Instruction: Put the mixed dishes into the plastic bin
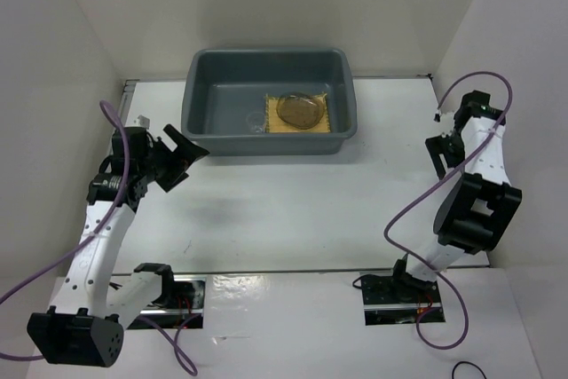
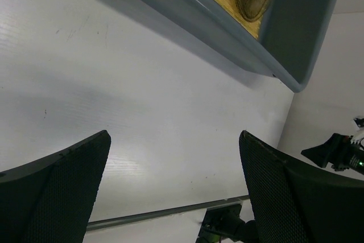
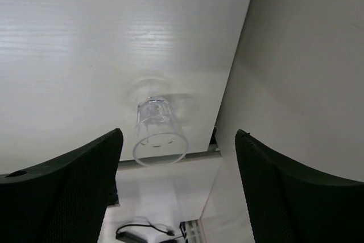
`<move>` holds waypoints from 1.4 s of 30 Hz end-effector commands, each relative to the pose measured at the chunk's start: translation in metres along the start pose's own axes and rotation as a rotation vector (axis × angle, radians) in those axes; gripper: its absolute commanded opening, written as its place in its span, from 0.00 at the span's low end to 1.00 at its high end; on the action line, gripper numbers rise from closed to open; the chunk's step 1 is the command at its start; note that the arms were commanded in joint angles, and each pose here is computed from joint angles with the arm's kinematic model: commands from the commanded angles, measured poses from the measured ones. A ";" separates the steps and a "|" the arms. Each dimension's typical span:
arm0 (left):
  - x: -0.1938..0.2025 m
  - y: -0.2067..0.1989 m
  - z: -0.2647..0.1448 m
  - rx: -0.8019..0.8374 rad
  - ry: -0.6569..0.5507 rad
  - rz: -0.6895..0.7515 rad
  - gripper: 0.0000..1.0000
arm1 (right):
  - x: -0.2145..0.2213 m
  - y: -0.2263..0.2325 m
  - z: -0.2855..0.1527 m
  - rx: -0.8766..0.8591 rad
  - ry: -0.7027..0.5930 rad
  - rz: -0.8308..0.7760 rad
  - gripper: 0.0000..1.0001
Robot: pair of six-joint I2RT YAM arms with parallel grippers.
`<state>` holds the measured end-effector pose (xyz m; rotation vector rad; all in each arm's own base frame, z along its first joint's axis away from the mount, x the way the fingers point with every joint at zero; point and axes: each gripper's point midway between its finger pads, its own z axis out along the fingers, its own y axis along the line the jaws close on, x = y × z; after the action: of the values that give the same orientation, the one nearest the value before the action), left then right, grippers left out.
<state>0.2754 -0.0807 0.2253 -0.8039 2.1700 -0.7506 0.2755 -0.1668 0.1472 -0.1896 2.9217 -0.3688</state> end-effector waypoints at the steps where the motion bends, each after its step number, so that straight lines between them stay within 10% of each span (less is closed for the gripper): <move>1: -0.014 -0.020 -0.008 0.068 -0.043 0.051 1.00 | 0.012 -0.004 0.027 0.021 0.050 -0.010 0.83; 14: 0.011 0.003 -0.019 0.076 -0.045 0.010 1.00 | 0.046 -0.020 0.029 0.099 0.140 -0.011 0.60; 39: 0.022 0.019 -0.023 0.072 -0.019 0.009 1.00 | 0.131 0.016 0.080 -0.035 0.309 -0.004 0.62; 42: 0.023 0.018 -0.023 0.078 -0.012 0.010 1.00 | 0.122 0.012 0.088 -0.084 0.313 0.024 0.19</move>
<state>0.2403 -0.0771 0.2126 -0.7892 2.1293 -0.7962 0.1529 -0.1835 0.0434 -0.1673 3.2971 -0.3153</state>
